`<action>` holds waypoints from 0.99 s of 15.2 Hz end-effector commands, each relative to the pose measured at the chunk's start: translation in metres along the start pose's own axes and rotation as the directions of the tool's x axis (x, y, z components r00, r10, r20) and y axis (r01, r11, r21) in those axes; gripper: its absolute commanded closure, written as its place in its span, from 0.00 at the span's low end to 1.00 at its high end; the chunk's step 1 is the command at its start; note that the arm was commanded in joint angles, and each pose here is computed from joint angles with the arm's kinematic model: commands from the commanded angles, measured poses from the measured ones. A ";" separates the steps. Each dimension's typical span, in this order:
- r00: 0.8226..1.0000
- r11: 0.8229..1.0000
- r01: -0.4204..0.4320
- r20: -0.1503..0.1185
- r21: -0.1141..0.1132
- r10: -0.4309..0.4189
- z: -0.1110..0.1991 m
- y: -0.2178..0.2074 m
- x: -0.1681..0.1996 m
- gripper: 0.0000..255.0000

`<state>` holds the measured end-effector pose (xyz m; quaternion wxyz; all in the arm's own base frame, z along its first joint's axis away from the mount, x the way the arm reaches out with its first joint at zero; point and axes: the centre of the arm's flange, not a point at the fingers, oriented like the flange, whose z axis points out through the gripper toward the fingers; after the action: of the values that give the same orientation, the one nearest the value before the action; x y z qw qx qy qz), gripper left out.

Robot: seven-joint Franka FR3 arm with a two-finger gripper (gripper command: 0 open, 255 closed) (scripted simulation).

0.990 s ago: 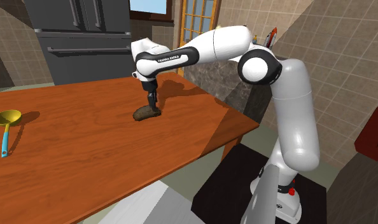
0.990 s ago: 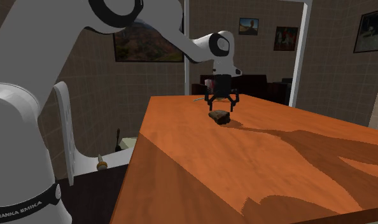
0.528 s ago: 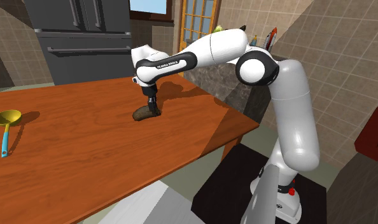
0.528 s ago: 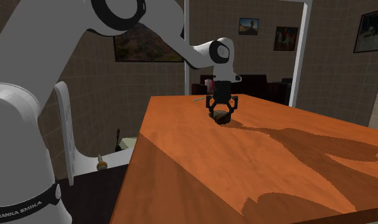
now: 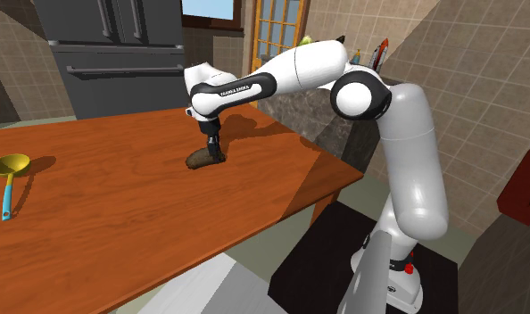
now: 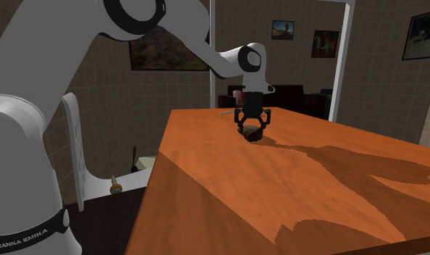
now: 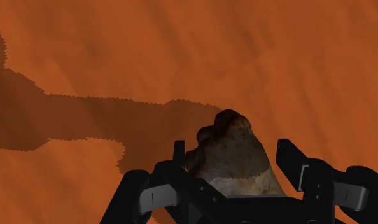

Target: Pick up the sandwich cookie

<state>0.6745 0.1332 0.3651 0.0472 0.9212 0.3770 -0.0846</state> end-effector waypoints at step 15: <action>1.000 1.000 0.001 0.002 0.001 -0.001 -0.071 0.001 -0.013 1.00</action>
<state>0.6751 0.1346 0.4314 0.0468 0.9210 0.3772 -0.0855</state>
